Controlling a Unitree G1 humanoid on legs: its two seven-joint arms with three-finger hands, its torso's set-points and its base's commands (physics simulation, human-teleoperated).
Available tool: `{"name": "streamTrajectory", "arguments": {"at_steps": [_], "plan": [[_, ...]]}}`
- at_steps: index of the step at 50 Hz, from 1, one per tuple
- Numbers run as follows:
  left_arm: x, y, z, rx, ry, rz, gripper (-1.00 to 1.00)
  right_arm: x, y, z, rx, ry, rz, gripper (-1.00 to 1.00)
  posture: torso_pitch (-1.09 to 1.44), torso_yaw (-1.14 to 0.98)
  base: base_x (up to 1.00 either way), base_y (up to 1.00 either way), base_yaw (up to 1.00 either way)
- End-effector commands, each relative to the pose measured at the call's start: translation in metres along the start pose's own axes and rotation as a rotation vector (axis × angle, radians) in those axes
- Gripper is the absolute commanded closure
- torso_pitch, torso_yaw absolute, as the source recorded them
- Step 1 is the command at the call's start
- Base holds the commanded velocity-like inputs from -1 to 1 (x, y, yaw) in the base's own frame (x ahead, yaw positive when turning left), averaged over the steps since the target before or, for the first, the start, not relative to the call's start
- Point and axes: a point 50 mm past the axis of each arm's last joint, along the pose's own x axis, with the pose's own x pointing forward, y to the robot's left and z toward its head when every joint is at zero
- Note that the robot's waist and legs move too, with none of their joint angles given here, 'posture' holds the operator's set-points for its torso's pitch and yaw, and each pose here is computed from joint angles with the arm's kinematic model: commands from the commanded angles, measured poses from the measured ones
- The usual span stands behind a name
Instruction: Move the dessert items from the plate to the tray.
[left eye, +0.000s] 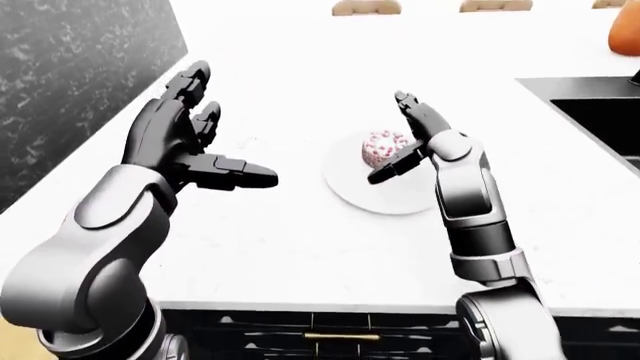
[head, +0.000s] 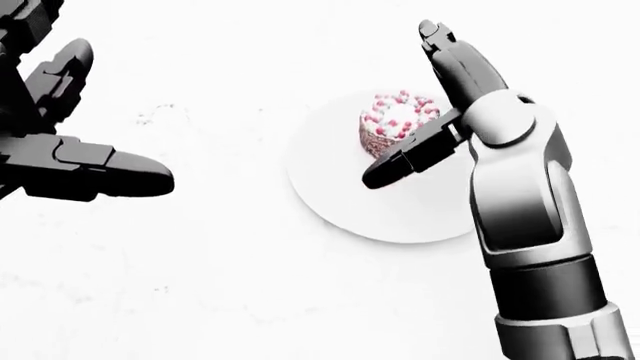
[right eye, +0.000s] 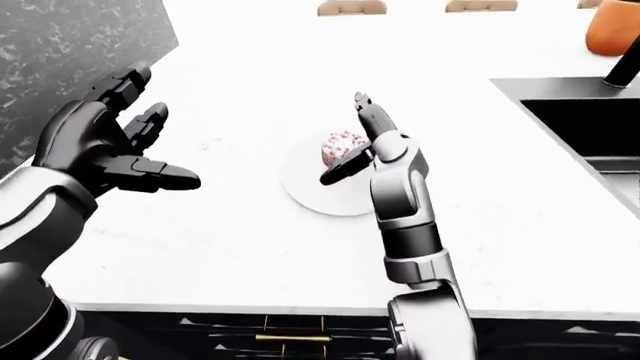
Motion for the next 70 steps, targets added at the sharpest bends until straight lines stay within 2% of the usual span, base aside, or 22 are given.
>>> {"name": "streamTrajectory", "arguments": {"at_steps": [1, 4, 6, 10, 13, 18, 21, 28, 33, 36, 37, 41, 42, 43, 45, 46, 47, 48, 54, 60, 63, 70], "plan": [[-0.003, 0.002, 0.017, 0.016, -0.091, 0.019, -1.00, -0.004, -0.011, 0.025, -0.044, -0.112, -0.073, -1.00, 0.00, 0.00, 0.00, 0.00, 0.00], [-0.003, 0.001, 0.015, 0.017, -0.091, 0.017, -1.00, 0.000, -0.008, 0.024, -0.058, -0.111, -0.068, -0.98, 0.00, 0.00, 0.00, 0.00, 0.00], [-0.004, 0.001, 0.016, 0.025, -0.097, 0.018, -1.00, 0.002, -0.008, 0.024, -0.061, -0.108, -0.075, -0.87, 0.00, 0.00, 0.00, 0.00, 0.00], [-0.003, 0.003, 0.015, 0.024, -0.097, 0.021, -1.00, 0.009, -0.007, 0.016, -0.069, -0.089, -0.082, -0.84, 0.00, 0.00, 0.00, 0.00, 0.00], [-0.004, 0.004, 0.015, 0.022, -0.095, 0.023, -1.00, 0.010, -0.006, 0.012, -0.078, -0.079, -0.084, -0.72, 0.00, 0.00, 0.00, 0.00, 0.00], [-0.004, 0.001, 0.014, 0.023, -0.102, 0.009, -1.00, 0.015, -0.009, 0.002, -0.099, -0.058, -0.100, -0.73, 0.00, 0.00, 0.00, 0.00, 0.00], [-0.004, 0.001, 0.014, 0.022, -0.104, 0.005, -1.00, 0.017, -0.008, -0.002, -0.103, -0.049, -0.101, -0.66, 0.00, 0.00, 0.00, 0.00, 0.00], [-0.004, 0.001, 0.014, 0.021, -0.102, 0.008, -1.00, 0.016, -0.009, -0.007, -0.110, -0.042, -0.109, -0.26, 0.00, 0.00, 0.00, 0.00, 0.00], [-0.004, 0.000, 0.014, 0.023, -0.103, 0.007, -1.00, 0.015, -0.010, -0.009, -0.122, -0.049, -0.118, -0.18, 0.00, 0.00, 0.00, 0.00, 0.00], [-0.004, 0.001, 0.013, 0.027, -0.100, 0.010, -1.00, 0.012, -0.009, -0.009, -0.183, -0.058, -0.134, -0.07, 0.00, 0.00, 0.00, 0.00, 0.00], [-0.004, 0.001, 0.013, 0.028, -0.100, 0.011, -1.00, 0.011, -0.009, -0.009, -0.193, -0.061, -0.139, 0.00, 0.00, 0.00, 0.00, 0.00, 0.00], [-0.004, 0.000, 0.014, 0.029, -0.102, 0.009, -1.00, 0.013, -0.007, -0.012, -0.225, -0.067, -0.149, 0.11, 0.00, 0.00, 0.00, 0.00, 0.00], [-0.004, 0.000, 0.015, 0.029, -0.103, 0.009, -1.00, 0.013, -0.010, -0.011, -0.226, -0.074, -0.157, 0.16, 0.00, 0.00, 0.00, 0.00, 0.00], [-0.005, -0.001, 0.016, 0.030, -0.102, 0.007, -1.00, 0.011, -0.012, -0.008, -0.226, -0.082, -0.165, 0.33, 0.00, 0.00, 0.00, 0.00, 0.00], [-0.004, -0.002, 0.016, 0.033, -0.103, 0.005, -1.00, 0.006, -0.019, -0.001, -0.219, -0.101, -0.184, 0.56, 0.00, 0.00, 0.00, 0.00, 0.00], [-0.004, -0.002, 0.016, 0.034, -0.104, 0.005, -1.00, 0.001, -0.026, 0.005, -0.186, -0.132, -0.202, 0.74, 0.00, 0.00, 0.00, 0.00, 0.00], [-0.004, -0.001, 0.017, 0.036, -0.104, 0.005, -1.00, -0.007, -0.032, 0.010, -0.184, -0.142, -0.208, 0.93, 0.00, 0.00, 0.00, 0.00, 0.00], [-0.004, -0.001, 0.019, 0.037, -0.105, 0.006, -1.00, -0.011, -0.036, 0.012, -0.171, -0.154, -0.213, 1.00, 0.00, 0.00, 0.00, 0.00, 0.00], [-0.008, -0.004, 0.035, 0.053, -0.122, -0.001, -1.00, -0.050, -0.070, 0.033, -0.125, -0.220, -0.243, 0.98, 0.00, 0.00, 0.00, 0.00, 0.00], [-0.009, -0.005, 0.040, 0.075, -0.121, -0.004, -1.00, -0.090, -0.099, 0.046, -0.088, -0.276, -0.287, 0.98, 0.00, 0.00, -0.11, 0.00, 0.00], [-0.010, -0.007, 0.046, 0.077, -0.127, -0.006, -1.00, -0.103, -0.108, 0.049, -0.072, -0.296, -0.302, 0.98, 0.00, 0.00, -0.70, 0.00, 0.00], [-0.012, -0.014, 0.053, 0.085, -0.132, -0.022, -1.00, -0.119, -0.115, 0.050, -0.040, -0.315, -0.306, 0.97, 0.00, 0.00, -1.00, 0.00, 0.00]]}}
